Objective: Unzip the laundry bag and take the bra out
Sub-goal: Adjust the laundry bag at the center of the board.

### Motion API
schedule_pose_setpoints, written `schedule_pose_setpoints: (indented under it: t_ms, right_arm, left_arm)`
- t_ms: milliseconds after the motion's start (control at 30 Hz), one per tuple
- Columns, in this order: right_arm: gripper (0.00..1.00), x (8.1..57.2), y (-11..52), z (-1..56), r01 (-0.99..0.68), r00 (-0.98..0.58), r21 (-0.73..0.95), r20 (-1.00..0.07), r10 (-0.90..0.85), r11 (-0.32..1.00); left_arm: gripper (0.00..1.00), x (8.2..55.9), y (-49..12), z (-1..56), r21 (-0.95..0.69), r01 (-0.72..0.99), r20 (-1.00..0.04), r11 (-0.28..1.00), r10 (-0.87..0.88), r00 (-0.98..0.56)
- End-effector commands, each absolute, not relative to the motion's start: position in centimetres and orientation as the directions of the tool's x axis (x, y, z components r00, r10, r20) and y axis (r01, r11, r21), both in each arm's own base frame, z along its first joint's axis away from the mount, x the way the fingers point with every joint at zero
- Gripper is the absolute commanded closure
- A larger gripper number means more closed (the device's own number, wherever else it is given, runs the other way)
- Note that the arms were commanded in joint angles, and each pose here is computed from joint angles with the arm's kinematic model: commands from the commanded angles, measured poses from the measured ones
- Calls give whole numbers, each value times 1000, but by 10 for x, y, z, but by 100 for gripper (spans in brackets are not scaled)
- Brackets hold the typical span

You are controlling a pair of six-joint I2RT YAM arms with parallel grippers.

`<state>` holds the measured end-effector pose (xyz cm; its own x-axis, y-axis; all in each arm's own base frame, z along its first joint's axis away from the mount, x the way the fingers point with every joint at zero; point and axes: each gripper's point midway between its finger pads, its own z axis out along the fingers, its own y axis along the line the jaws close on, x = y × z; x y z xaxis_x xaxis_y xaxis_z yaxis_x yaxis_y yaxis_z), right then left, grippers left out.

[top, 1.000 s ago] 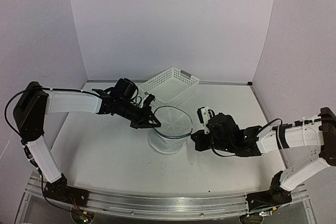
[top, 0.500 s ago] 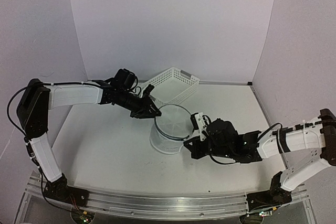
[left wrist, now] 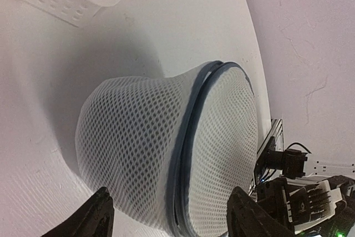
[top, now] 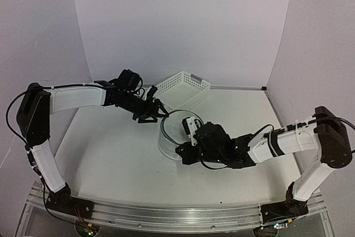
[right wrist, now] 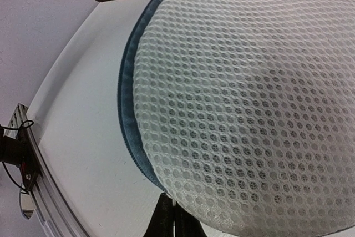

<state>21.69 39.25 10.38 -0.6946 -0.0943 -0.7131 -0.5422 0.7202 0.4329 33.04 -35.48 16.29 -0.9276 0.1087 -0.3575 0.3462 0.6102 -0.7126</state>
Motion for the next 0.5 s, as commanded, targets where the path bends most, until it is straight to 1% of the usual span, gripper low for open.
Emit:
schedule_pose_setpoints:
  t_ms: [0,167,267,467]
  right_arm:
    - [100,222,416,130,-571,-671,473,-740,-49,671]
    - [100,220,420,132,-586,-667,471,-743,-62,660]
    - [100,218,421,131,-594,-664,467,-744,-71,655]
    - [100,214,419,131,-601,-658,460,-749,-78,654]
  left_arm:
    - [27,314,-336,190,-704,342,-390,622,64,-919]
    - [23,299,-329,185,-731,303,-355,612,39,-934]
    - [23,294,-334,185,-759,300,-335,578,49,-941]
    - [23,292,-354,186,-778,322,-328,540,88,-941]
